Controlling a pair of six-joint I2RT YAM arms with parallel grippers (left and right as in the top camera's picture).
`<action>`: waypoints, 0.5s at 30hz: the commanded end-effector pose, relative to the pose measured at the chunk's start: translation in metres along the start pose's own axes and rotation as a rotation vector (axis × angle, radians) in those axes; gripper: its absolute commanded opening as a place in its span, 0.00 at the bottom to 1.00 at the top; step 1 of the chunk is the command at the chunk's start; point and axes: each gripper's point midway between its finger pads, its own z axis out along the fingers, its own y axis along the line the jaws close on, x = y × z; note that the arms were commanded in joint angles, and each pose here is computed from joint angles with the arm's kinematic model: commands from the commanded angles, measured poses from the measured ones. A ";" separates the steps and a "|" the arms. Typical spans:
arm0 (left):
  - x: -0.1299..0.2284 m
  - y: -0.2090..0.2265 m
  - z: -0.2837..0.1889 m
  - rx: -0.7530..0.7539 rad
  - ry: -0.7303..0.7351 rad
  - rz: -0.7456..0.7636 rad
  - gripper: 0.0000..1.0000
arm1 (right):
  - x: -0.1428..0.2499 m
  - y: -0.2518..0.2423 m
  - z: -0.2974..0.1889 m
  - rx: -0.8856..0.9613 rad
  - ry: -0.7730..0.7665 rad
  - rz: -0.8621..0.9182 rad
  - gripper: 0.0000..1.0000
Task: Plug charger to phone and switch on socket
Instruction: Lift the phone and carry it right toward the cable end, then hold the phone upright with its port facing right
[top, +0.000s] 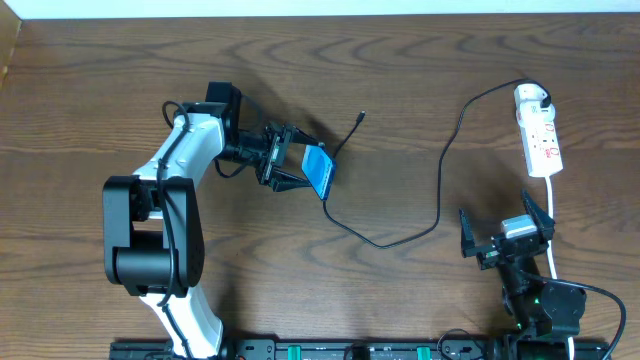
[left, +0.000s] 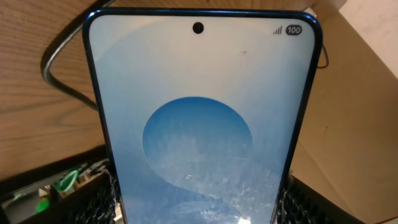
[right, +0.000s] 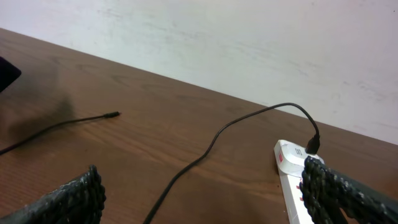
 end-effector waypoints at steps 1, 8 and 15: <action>0.015 -0.013 -0.007 0.046 0.028 -0.022 0.68 | 0.000 0.002 0.000 -0.007 0.000 0.006 0.99; 0.015 -0.013 -0.007 0.046 0.028 -0.045 0.68 | 0.000 0.002 0.000 -0.007 0.000 0.006 0.99; 0.015 -0.013 -0.007 0.045 0.030 -0.097 0.68 | 0.000 0.002 0.000 -0.007 0.000 0.006 0.99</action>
